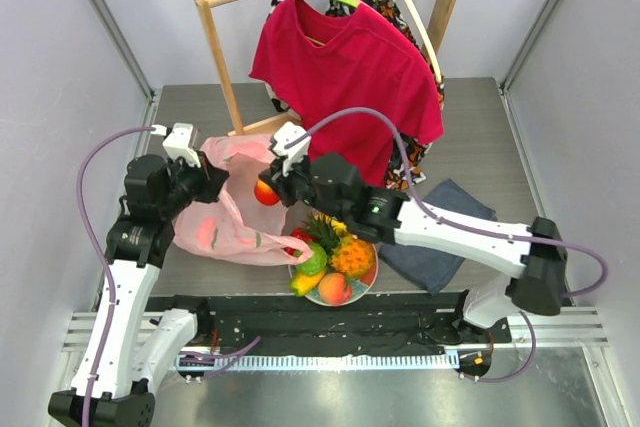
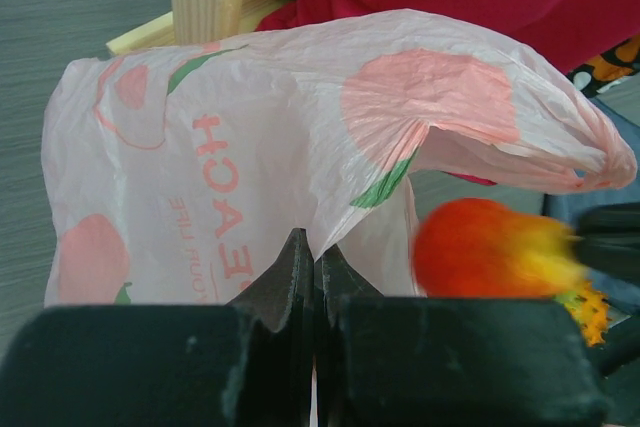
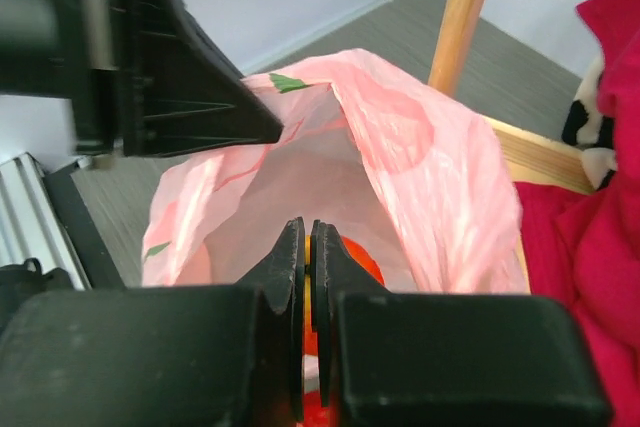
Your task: Place the fruits into the plastic bag
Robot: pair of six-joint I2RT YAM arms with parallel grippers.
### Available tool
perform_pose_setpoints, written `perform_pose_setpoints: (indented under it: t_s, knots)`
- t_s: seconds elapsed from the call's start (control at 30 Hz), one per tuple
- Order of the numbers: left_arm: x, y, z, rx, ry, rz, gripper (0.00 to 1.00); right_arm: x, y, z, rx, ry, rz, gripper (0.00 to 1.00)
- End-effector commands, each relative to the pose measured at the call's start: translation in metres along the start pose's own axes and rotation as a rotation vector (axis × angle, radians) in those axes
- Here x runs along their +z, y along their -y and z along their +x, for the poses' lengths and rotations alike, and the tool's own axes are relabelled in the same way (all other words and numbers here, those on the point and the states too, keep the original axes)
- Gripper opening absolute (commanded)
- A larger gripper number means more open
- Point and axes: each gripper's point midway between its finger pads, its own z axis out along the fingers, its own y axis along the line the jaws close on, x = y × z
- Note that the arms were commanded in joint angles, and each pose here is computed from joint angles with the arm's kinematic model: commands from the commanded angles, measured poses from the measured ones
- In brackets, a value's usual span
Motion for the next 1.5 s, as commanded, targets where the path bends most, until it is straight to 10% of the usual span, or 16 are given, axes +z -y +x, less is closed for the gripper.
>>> perform_pose_setpoints:
  t_s: [0.0, 0.63, 1.07, 1.47]
  knots:
    - [-0.002, 0.015, -0.019, 0.022, 0.076, 0.083, 0.0, 0.026, -0.016, -0.015, 0.014, 0.049, -0.087, 0.01]
    - [-0.002, 0.033, -0.022, -0.008, 0.08, 0.185, 0.0, 0.116, -0.049, 0.043, 0.324, 0.035, -0.287, 0.01]
    - [-0.03, 0.021, -0.053, 0.047, 0.273, 0.066, 0.0, 0.139, 0.033, 0.148, 0.338, -0.258, 0.081, 0.01]
    - [-0.016, 0.005, -0.032, 0.025, 0.175, 0.004, 0.0, 0.139, 0.021, 0.109, 0.342, -0.21, 0.001, 0.01]
